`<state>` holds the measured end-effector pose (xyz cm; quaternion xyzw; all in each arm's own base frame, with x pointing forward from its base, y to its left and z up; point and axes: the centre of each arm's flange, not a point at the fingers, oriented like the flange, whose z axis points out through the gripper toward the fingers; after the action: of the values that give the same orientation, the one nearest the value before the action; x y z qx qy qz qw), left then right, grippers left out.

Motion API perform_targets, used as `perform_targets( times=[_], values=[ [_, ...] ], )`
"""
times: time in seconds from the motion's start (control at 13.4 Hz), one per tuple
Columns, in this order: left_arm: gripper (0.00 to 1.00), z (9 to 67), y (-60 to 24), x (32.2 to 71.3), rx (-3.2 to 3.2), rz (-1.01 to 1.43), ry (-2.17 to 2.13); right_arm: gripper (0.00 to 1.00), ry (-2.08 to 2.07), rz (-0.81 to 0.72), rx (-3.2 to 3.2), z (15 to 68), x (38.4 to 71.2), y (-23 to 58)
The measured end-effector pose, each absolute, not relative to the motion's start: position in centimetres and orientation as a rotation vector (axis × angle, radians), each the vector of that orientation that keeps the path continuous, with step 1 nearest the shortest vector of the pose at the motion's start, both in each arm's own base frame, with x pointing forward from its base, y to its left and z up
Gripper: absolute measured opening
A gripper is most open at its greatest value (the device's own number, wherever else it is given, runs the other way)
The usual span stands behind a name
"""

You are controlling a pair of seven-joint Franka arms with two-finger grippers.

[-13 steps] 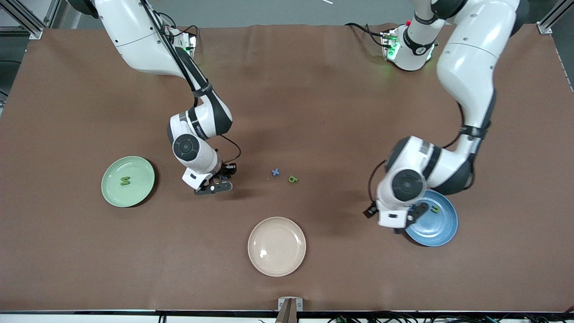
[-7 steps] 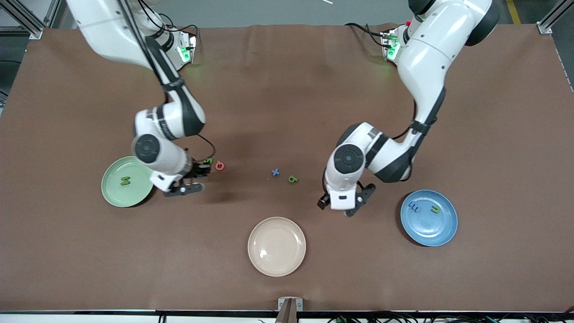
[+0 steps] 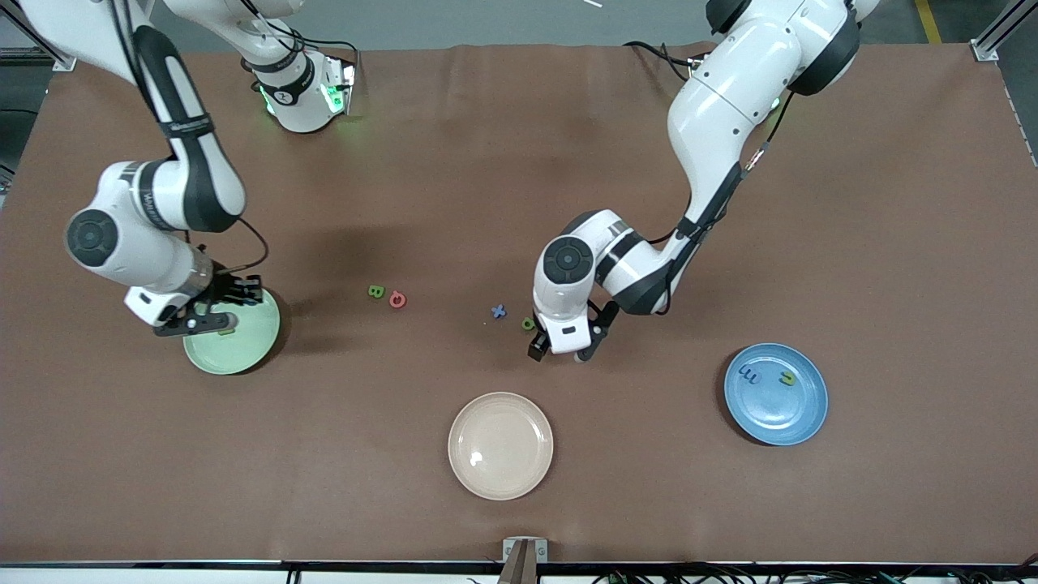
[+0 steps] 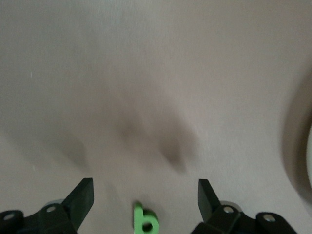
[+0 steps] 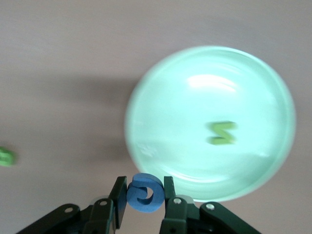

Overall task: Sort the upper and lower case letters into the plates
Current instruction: 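Grasp the green b with the left gripper while the right gripper places C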

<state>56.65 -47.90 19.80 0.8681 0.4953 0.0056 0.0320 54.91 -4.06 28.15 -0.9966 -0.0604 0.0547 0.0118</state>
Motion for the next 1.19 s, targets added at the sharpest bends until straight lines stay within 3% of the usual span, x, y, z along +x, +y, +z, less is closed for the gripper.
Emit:
perform_targets(
  times=[0.37, 0.89, 1.04, 1.12, 1.19],
  values=[
    [0.84, 18.3, -50.2, 56.3, 2.643, 0.012, 1.548, 0.35, -0.121, 0.136, -3.111, 25.8, 53.4, -13.4],
    [0.66, 17.2, -51.1, 55.6, 2.659, 0.004, 1.534, 0.35, -0.233, 0.109, -3.107, 23.5, 54.2, -9.2],
    [0.64, 17.2, -51.3, 55.5, 2.651, -0.016, 1.544, 0.35, -0.277, 0.108, -3.105, 22.6, 54.5, -7.3],
    [0.58, 17.2, -51.3, 55.4, 2.649, -0.029, 1.552, 0.35, -0.289, 0.108, -3.105, 22.1, 54.6, -6.7],
    [0.46, 17.3, -51.4, 55.3, 2.648, -0.039, 1.557, 0.35, -0.293, 0.104, -3.106, 21.5, 54.6, -6.6]
  ],
)
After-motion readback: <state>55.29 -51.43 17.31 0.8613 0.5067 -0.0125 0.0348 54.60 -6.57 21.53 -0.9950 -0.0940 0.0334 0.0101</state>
